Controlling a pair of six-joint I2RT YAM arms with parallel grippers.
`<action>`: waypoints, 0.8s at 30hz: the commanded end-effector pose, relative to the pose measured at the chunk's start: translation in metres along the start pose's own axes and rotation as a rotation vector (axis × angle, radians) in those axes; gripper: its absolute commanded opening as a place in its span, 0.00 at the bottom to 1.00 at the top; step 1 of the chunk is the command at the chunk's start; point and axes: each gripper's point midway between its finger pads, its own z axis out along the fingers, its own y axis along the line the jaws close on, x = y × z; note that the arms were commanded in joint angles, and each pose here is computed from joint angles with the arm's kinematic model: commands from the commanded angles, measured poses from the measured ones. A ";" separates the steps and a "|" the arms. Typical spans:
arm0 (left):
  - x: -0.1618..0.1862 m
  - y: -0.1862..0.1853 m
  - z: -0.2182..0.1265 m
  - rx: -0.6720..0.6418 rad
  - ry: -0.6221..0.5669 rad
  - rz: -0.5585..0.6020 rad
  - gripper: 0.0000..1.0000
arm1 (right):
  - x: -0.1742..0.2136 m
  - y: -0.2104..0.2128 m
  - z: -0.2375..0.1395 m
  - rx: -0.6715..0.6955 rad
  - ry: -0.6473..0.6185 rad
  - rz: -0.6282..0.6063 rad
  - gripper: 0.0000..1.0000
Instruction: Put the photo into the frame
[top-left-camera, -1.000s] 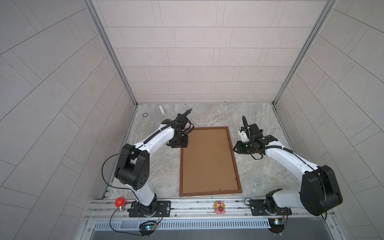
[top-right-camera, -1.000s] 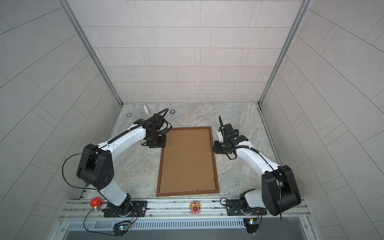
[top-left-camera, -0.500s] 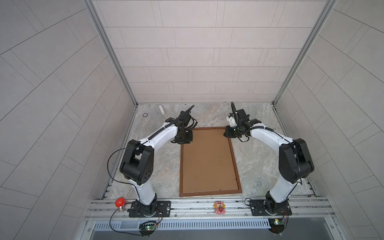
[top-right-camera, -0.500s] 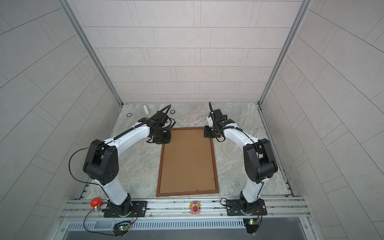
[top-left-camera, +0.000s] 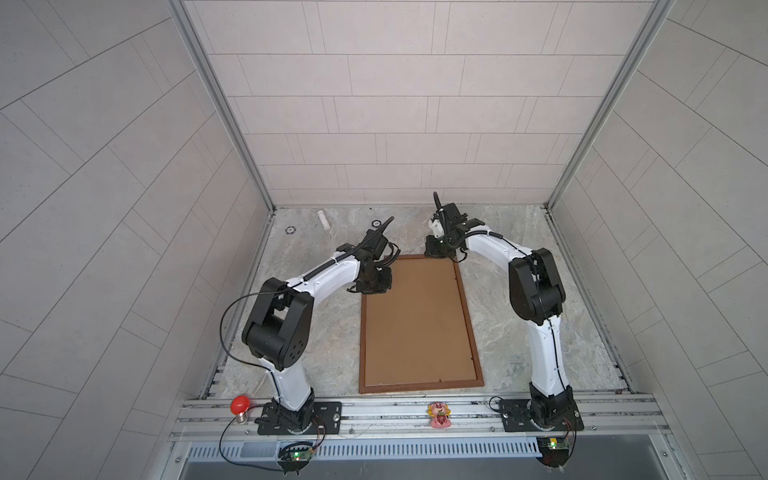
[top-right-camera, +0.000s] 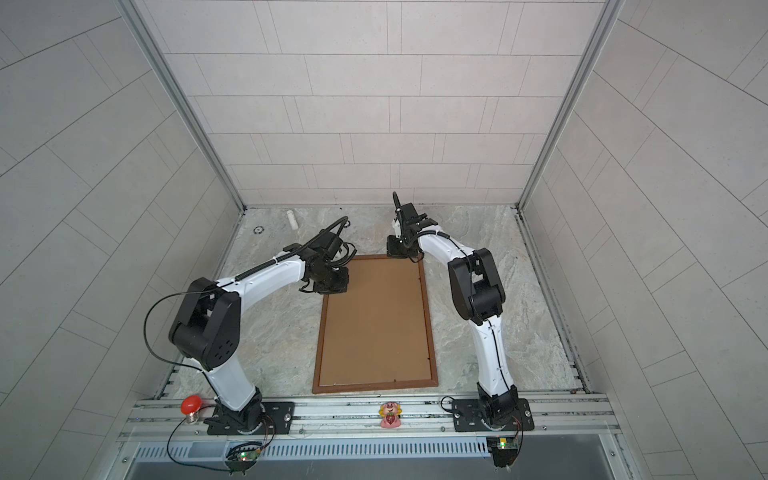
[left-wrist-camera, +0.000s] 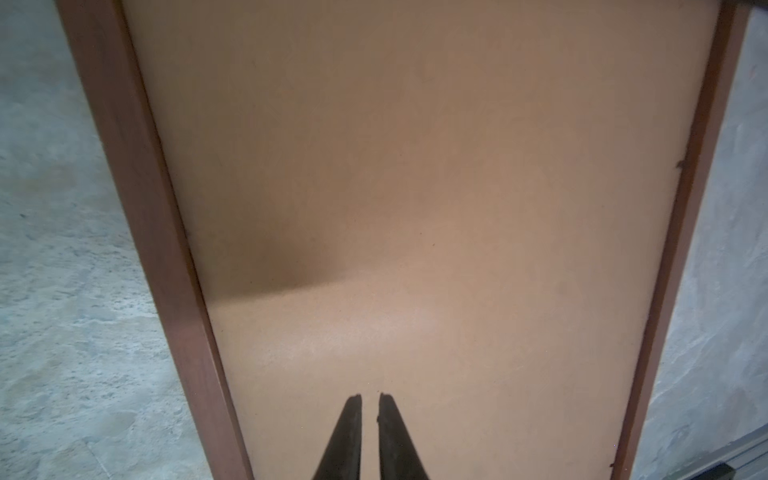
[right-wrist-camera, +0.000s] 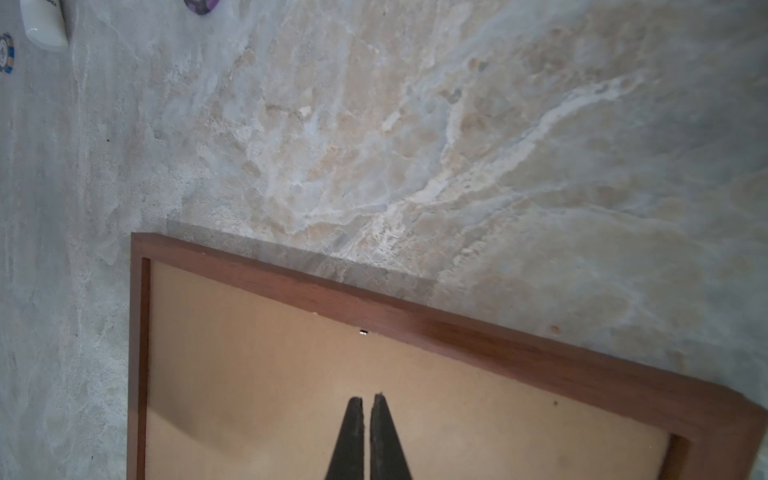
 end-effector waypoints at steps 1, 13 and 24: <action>0.015 0.005 0.018 -0.014 0.056 -0.010 0.13 | -0.002 0.002 0.003 0.026 0.020 -0.006 0.00; 0.023 0.000 0.035 0.030 0.096 -0.036 0.15 | 0.007 -0.006 0.026 0.065 0.076 -0.026 0.00; 0.025 -0.001 0.038 0.041 0.111 -0.043 0.16 | 0.006 -0.008 0.036 0.067 0.079 -0.023 0.00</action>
